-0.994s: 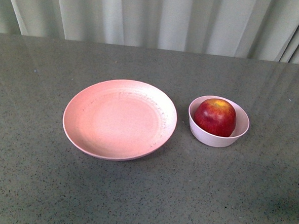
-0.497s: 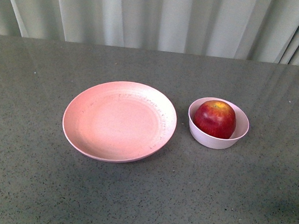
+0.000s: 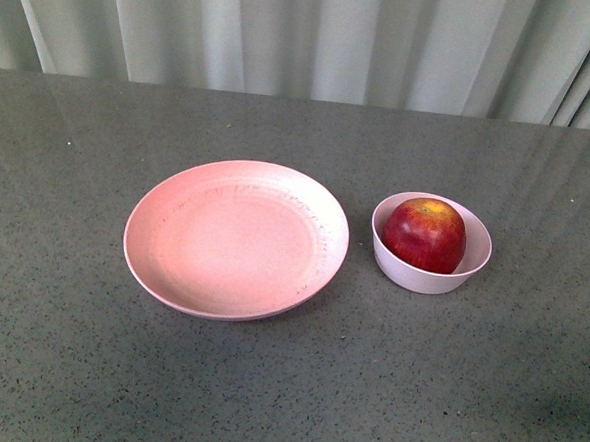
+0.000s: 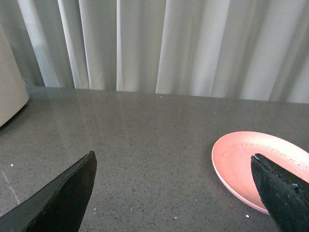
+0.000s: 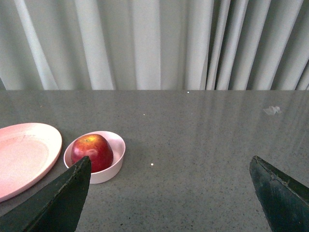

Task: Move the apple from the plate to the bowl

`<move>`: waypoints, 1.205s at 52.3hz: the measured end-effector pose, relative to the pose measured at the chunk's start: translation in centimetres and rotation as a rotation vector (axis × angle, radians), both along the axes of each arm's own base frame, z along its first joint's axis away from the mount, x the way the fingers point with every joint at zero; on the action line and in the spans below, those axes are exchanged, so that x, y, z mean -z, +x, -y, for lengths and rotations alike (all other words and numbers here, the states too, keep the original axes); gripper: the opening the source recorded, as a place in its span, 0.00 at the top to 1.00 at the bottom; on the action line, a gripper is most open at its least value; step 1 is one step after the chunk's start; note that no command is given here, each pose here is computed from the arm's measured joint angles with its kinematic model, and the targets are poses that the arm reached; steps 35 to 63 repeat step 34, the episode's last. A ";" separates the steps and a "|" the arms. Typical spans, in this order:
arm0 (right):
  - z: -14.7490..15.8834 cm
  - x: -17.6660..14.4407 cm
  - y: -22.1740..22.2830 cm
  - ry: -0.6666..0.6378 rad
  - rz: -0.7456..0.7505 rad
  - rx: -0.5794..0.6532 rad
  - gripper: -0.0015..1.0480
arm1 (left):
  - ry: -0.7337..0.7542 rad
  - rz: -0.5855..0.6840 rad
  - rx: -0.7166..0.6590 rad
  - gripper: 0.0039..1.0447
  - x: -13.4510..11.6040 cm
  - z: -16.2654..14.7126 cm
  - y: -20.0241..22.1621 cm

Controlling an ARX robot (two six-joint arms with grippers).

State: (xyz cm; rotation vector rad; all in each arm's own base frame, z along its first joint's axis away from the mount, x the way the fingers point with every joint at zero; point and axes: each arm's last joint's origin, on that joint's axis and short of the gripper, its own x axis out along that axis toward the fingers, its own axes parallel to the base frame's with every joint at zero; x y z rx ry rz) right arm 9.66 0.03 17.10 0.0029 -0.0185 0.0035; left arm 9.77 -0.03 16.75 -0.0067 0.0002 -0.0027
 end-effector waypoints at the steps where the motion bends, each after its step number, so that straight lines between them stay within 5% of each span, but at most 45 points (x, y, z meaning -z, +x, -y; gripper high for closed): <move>1: 0.0 0.0 0.0 0.000 0.000 0.000 0.09 | 0.000 0.000 0.000 0.09 0.0 0.0 0.0; 63: 0.0 0.0 0.0 0.000 0.000 0.000 0.09 | 0.000 0.000 0.000 0.08 0.0 0.0 0.0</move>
